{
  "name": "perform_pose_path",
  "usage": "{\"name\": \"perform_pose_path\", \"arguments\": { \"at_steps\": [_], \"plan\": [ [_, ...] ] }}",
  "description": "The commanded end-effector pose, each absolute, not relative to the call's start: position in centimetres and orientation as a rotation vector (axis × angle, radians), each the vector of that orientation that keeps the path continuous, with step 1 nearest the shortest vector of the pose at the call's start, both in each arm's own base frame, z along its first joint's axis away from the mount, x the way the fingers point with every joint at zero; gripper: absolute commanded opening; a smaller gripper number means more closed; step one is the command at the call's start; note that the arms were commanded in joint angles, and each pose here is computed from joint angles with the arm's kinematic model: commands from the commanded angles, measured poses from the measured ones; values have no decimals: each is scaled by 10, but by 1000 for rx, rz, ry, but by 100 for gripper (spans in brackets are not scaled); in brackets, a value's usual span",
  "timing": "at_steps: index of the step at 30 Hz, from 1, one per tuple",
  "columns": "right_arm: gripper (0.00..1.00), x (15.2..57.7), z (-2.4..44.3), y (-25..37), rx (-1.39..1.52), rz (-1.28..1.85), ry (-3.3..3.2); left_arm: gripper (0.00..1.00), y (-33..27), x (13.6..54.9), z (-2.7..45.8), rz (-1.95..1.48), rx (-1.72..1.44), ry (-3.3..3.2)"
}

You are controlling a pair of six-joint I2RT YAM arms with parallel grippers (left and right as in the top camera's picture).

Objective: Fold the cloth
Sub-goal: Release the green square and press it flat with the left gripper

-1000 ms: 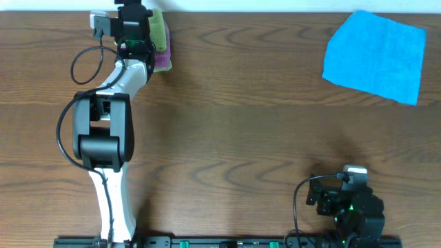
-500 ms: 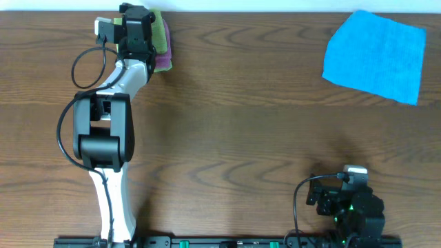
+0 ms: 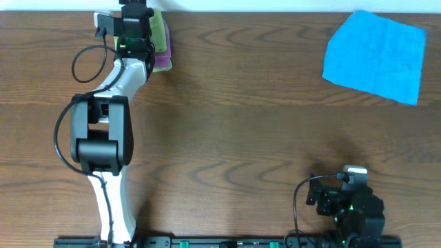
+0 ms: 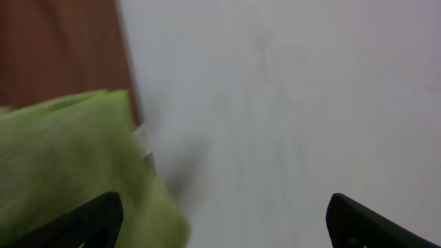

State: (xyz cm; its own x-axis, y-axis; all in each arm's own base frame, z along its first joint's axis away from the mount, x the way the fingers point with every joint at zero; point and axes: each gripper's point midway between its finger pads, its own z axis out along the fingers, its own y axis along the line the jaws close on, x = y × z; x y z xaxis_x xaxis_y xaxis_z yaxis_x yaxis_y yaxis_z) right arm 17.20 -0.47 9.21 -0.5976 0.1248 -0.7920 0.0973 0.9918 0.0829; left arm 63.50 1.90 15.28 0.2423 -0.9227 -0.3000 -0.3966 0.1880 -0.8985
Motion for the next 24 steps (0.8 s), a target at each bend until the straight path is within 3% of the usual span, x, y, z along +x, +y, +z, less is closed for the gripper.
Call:
{"name": "perform_pose_path", "arguments": {
  "at_steps": [1,7,16,24],
  "plan": [
    [99,172,91,-5,174,49,2214,95,3,625,188,-647,-1396,1368],
    [99,172,91,-5,174,49,2214,95,-9,586,187,-546,-1496,1511],
    [99,172,91,-5,174,49,2214,95,-5,526,137,-380,-1803,1632],
    [99,172,91,-5,174,49,2214,95,13,504,124,-257,-1904,1608]
  ]
}}
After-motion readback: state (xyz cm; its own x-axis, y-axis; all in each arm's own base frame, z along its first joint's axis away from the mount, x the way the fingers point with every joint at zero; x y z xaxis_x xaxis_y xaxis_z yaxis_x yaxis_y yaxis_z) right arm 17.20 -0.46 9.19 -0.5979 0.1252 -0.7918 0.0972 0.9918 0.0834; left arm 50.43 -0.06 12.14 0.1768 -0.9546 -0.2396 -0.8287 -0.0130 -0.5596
